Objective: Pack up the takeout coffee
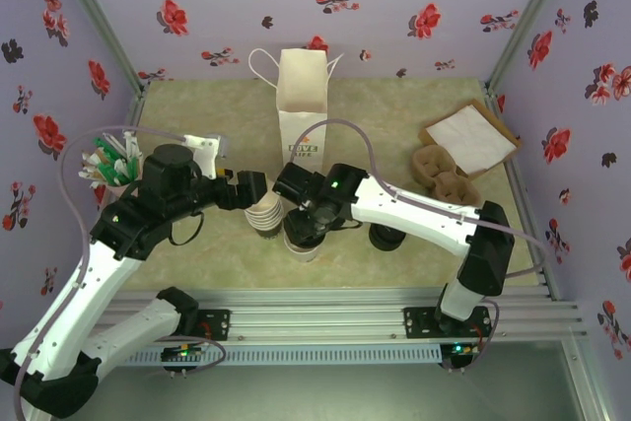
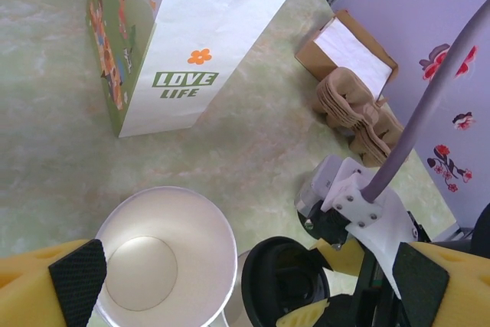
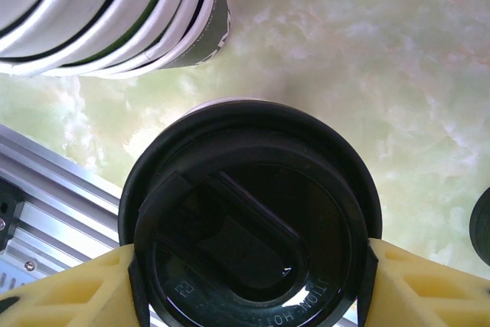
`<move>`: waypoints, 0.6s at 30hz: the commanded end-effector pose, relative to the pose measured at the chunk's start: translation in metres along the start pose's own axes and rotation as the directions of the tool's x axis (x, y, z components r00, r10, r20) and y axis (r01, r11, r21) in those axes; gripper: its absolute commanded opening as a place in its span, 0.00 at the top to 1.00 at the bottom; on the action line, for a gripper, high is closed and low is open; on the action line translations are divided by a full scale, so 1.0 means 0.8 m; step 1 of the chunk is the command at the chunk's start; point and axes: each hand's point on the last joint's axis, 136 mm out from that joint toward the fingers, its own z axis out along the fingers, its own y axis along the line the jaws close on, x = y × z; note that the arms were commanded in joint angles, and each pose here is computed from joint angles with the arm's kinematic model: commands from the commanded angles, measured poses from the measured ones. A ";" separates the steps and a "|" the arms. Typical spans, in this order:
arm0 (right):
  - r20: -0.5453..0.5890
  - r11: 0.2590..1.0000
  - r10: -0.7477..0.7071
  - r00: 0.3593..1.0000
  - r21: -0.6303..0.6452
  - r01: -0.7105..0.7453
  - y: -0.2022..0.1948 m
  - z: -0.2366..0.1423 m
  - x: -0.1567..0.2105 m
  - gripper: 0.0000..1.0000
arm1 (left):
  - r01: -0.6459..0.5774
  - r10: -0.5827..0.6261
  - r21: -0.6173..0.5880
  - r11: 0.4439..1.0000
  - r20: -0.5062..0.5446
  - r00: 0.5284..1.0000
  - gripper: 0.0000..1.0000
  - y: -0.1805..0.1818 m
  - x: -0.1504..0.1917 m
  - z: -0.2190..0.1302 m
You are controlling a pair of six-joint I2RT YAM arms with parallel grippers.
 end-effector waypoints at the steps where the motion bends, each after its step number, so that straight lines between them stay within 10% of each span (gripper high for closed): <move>1: -0.007 0.999 -0.025 1.000 0.029 0.025 0.003 0.000 0.001 0.37 | -0.012 0.012 -0.023 1.000 0.005 1.000 0.01 0.008 0.002 -0.001; 18: -0.044 0.996 -0.055 0.998 0.067 0.058 0.010 0.012 0.005 0.36 | -0.005 0.005 -0.024 1.000 0.002 1.000 0.01 0.011 0.007 0.001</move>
